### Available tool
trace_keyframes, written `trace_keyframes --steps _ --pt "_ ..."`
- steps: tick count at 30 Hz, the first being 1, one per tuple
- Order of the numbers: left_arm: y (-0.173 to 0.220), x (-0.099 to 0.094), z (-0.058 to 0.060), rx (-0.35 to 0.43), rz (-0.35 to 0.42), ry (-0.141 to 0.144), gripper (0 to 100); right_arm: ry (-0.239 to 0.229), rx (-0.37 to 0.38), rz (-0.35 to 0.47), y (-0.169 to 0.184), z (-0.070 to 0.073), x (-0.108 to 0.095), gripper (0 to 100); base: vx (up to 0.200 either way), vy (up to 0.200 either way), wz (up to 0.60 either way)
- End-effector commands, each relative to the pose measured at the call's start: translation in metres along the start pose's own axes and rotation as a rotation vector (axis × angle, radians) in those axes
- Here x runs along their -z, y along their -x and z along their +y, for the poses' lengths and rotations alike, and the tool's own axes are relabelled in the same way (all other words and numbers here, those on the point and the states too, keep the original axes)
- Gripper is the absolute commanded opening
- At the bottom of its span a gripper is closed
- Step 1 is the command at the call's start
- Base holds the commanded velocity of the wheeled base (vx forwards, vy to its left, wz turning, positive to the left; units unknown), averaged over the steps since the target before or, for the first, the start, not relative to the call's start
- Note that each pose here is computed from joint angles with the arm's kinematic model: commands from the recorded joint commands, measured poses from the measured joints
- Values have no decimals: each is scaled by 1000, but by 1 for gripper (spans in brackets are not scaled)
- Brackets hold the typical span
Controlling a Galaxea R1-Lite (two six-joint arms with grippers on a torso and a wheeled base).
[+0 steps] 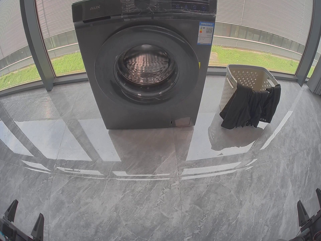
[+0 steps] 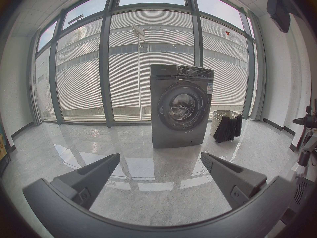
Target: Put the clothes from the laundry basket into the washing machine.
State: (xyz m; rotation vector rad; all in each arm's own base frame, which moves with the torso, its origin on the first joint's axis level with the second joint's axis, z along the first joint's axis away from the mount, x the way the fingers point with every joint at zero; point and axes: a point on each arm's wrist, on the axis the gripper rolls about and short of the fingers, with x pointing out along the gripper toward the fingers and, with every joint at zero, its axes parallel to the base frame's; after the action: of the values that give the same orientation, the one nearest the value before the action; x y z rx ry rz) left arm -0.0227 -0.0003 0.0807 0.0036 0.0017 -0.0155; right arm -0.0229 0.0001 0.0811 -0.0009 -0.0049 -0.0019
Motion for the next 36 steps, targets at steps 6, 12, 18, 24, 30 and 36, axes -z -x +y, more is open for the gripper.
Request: trace_keyframes --steps 6,12,18,24,30,36 --pt "0 5 0 0 -2 1 100 1 -3 8 -1 0 5 100 0 0 0" --pt "0 5 0 0 0 1 100 1 -3 9 -1 0 5 100 0 0 0" --pt "0 5 0 0 -2 1 100 1 4 11 -1 0 5 100 0 0 200" --pt "0 5 0 0 -2 1 100 1 0 8 -1 0 5 100 0 0 400" --pt "0 5 0 0 0 1 100 1 1 8 -1 0 5 100 0 0 0" --pt "0 5 0 0 0 1 100 1 1 8 -1 0 5 100 0 0 0"
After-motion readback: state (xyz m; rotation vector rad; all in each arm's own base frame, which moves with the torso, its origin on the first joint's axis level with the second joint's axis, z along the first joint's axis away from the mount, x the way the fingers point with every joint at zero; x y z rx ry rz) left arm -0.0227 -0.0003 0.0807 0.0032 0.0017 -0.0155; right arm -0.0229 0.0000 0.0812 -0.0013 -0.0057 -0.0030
